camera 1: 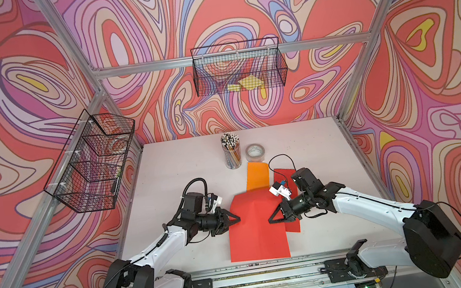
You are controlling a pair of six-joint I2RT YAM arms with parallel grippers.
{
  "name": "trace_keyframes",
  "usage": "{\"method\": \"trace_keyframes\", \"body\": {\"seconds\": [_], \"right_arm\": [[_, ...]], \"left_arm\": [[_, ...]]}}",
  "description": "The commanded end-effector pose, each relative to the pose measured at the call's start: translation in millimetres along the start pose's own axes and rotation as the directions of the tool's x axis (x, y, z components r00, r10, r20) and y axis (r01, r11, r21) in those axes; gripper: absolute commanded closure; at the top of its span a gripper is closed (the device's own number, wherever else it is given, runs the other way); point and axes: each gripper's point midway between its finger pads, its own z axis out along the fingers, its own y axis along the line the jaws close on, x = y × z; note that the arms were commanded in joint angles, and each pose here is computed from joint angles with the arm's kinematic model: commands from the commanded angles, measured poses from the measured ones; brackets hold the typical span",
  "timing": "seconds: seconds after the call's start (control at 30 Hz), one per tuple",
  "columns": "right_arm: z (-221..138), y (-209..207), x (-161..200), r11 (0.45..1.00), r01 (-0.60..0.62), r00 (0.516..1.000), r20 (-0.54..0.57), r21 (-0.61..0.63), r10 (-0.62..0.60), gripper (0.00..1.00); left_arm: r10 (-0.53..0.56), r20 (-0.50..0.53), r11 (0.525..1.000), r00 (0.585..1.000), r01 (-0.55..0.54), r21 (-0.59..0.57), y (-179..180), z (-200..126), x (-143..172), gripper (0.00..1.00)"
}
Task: Fold the rectangular paper in half along the long edge
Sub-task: Fold the paper.
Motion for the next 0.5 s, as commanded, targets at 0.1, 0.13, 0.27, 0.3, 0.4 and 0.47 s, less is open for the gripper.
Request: {"method": "trace_keyframes", "body": {"seconds": [0.1, 0.13, 0.27, 0.3, 0.4, 0.47], "right_arm": [[18.4, -54.0, 12.6, 0.978, -0.179, 0.983, -0.033, 0.108, 0.183, 1.0], [21.4, -60.8, 16.3, 0.972, -0.204, 0.977, -0.042, 0.114, 0.21, 0.96], [27.3, -83.2, 35.9, 0.949, -0.28, 0.953, -0.075, 0.143, 0.292, 0.82], [26.9, -85.8, 40.5, 0.946, -0.287, 0.95, -0.081, 0.149, 0.301, 0.79], [22.3, -87.2, 48.4, 0.942, -0.29, 0.949, -0.078, 0.168, 0.306, 0.7], [18.4, -86.4, 48.9, 0.943, -0.279, 0.954, -0.062, 0.182, 0.294, 0.67]], "left_arm": [[-0.062, 0.024, 0.992, 0.998, 0.064, -0.105, 28.3, 3.7, -0.7, 0.71], [-0.07, 0.017, 0.992, 0.997, 0.071, -0.104, 29.9, 5.4, -0.6, 0.72], [-0.091, -0.001, 0.989, 0.996, 0.09, -0.119, 38.4, 11.4, 2.2, 0.73], [-0.095, -0.006, 0.988, 0.995, 0.094, -0.125, 41.0, 12.9, 3.7, 0.73], [-0.105, -0.018, 0.985, 0.994, 0.101, -0.138, 46.5, 16.1, 7.8, 0.74], [-0.104, -0.019, 0.985, 0.994, 0.1, -0.141, 48.2, 17.7, 8.7, 0.74]]}}
